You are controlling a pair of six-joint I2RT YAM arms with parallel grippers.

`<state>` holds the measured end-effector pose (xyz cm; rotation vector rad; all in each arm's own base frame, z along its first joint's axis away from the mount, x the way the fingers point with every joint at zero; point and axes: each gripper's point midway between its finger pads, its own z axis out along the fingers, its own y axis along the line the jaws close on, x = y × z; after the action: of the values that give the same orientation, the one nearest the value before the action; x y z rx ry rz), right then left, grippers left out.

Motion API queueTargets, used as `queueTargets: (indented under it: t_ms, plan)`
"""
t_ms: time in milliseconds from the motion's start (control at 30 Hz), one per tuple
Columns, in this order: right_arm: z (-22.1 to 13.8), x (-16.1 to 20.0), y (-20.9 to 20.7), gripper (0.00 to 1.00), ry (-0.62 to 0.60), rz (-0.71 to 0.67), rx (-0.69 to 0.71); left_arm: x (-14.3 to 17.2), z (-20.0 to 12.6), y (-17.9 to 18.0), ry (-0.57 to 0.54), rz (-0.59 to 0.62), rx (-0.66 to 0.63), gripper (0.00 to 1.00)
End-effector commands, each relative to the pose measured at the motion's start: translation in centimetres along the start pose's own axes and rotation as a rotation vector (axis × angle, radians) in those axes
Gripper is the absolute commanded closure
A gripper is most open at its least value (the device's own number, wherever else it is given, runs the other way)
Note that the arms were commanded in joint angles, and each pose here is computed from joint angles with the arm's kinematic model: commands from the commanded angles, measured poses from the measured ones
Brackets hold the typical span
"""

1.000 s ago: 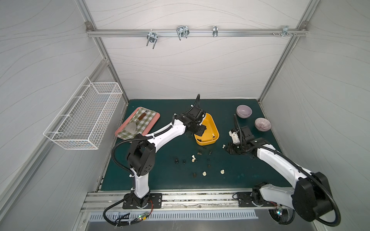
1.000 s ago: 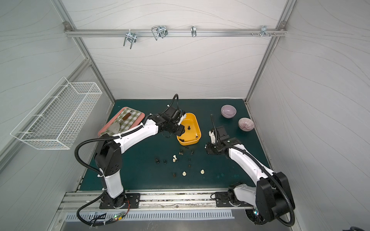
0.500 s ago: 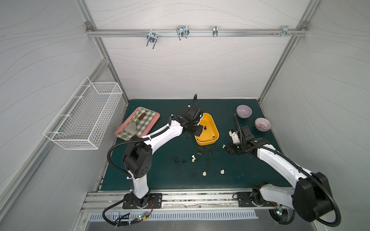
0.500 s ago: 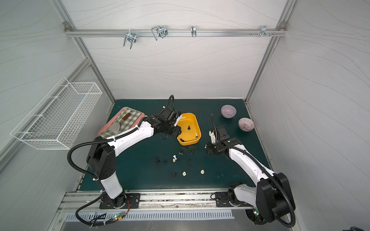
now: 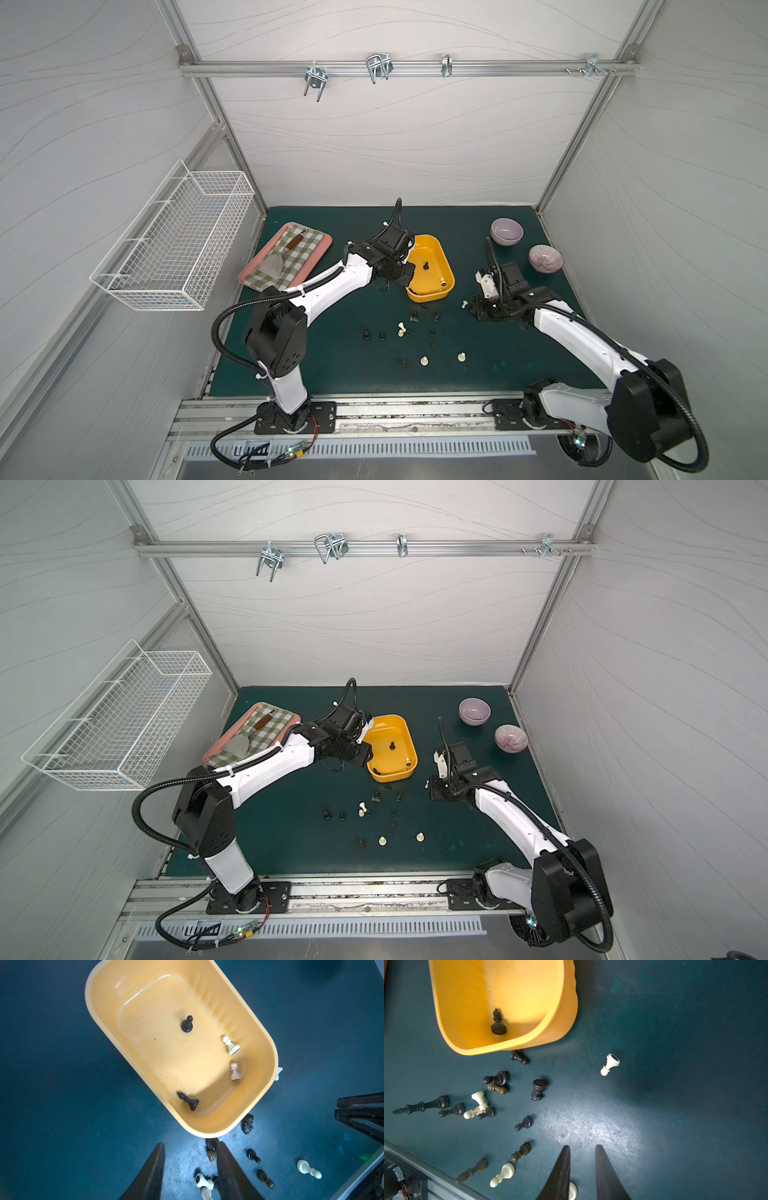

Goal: Put the chess pieces into the storage box
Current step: Pick up the chess piece at the center of the board.

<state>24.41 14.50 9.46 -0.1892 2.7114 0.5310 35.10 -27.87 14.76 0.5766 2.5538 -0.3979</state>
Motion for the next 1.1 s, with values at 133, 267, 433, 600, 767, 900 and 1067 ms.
queueTargets:
  t_ms: [133,267,433,600,767,900,1067]
  plan:
    - [-0.3,0.2,-0.2,0.76,0.003,-0.003,0.005,-0.4,-1.5,0.9,-0.055,-0.019,-0.016,0.57]
    - [-0.3,0.2,-0.2,0.76,0.004,-0.002,0.003,0.1,-1.9,1.2,-0.055,-0.025,-0.023,0.57]
    - [-0.3,0.3,-0.1,0.76,0.010,-0.002,-0.002,0.5,-2.2,1.7,-0.058,-0.034,-0.032,0.57]
    - [-0.3,0.3,0.0,0.76,0.006,-0.005,-0.012,1.0,-2.7,2.2,-0.054,-0.036,-0.052,0.56]
    - [0.0,0.4,0.2,0.76,0.017,-0.008,-0.021,1.7,-2.9,2.7,-0.052,-0.049,-0.061,0.56]
    - [-0.1,0.5,0.1,0.76,0.017,-0.009,-0.017,2.1,-2.9,3.0,-0.048,-0.058,-0.067,0.56]
    - [0.1,0.7,0.2,0.76,0.023,-0.012,-0.015,2.3,-3.0,3.3,-0.050,-0.067,-0.073,0.55]
